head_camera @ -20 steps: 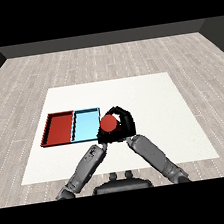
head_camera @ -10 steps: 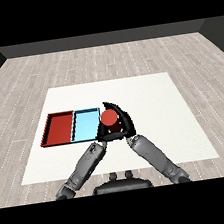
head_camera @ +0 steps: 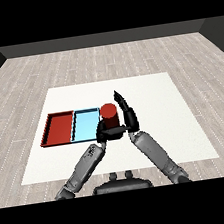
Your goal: Pick the red can and put it in the red box
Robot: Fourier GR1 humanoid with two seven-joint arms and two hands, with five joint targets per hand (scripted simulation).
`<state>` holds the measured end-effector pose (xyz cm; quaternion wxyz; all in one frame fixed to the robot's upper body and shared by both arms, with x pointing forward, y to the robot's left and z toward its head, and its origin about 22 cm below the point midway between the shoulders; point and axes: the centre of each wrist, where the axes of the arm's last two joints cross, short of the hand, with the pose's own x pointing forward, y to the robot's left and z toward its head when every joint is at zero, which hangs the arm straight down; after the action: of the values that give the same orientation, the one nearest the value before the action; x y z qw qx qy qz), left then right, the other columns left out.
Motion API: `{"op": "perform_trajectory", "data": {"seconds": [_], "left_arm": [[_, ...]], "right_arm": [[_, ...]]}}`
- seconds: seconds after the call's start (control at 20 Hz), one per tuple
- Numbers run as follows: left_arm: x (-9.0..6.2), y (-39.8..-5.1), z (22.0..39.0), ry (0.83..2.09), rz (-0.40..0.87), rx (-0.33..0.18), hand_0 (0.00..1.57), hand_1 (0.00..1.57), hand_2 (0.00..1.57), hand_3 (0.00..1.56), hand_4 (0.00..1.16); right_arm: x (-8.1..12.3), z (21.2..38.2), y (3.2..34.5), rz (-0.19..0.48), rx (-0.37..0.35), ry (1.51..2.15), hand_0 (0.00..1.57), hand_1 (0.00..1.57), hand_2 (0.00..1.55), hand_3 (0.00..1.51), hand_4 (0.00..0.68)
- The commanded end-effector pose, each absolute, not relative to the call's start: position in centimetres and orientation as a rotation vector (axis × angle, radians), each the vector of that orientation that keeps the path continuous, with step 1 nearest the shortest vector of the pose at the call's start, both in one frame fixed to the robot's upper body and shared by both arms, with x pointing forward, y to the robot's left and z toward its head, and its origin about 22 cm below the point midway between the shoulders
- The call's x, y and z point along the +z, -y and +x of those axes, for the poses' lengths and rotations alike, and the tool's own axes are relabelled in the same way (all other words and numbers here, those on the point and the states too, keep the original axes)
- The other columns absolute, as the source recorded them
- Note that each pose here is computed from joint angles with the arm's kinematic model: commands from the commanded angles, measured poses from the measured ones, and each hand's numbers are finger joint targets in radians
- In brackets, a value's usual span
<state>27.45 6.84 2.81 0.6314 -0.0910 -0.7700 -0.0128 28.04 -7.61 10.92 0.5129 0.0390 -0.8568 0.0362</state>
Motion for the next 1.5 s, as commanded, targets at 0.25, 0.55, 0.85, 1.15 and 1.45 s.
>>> {"op": "perform_trajectory", "data": {"seconds": [0.25, 0.55, 0.85, 1.15, 1.45], "left_arm": [[2.7, -9.0, 28.6, 1.779, -0.208, -0.013, 1.57, 1.57, 1.57, 1.48, 1.14], [2.6, -9.5, 28.5, 1.820, -0.138, -0.029, 1.57, 1.57, 1.57, 1.47, 1.14], [6.0, -14.6, 30.8, 1.830, -0.002, -0.014, 1.57, 1.57, 1.57, 1.46, 1.14], [6.3, -21.9, 33.8, 1.776, 0.198, 0.015, 1.57, 1.57, 1.57, 1.47, 1.12], [6.6, -28.8, 35.6, 1.643, 0.483, -0.022, 1.57, 1.57, 1.55, 1.47, 1.14]], "right_arm": [[12.4, 26.7, 10.7, 0.154, -0.030, 2.079, 0.00, 0.00, 0.00, 0.00, 0.000], [12.5, 25.3, 16.3, 0.083, -0.049, 2.142, 0.00, 0.00, 0.00, 0.00, 0.000], [11.3, 21.8, 21.2, -0.020, -0.091, 2.144, 0.00, 0.00, 0.00, 0.00, 0.000], [9.3, 21.2, 24.7, -0.111, -0.144, 2.073, 0.00, 0.00, 0.00, 0.00, 0.000], [7.9, 22.4, 25.6, -0.164, -0.133, 2.060, 0.00, 0.00, 0.00, 0.00, 0.000]]}}
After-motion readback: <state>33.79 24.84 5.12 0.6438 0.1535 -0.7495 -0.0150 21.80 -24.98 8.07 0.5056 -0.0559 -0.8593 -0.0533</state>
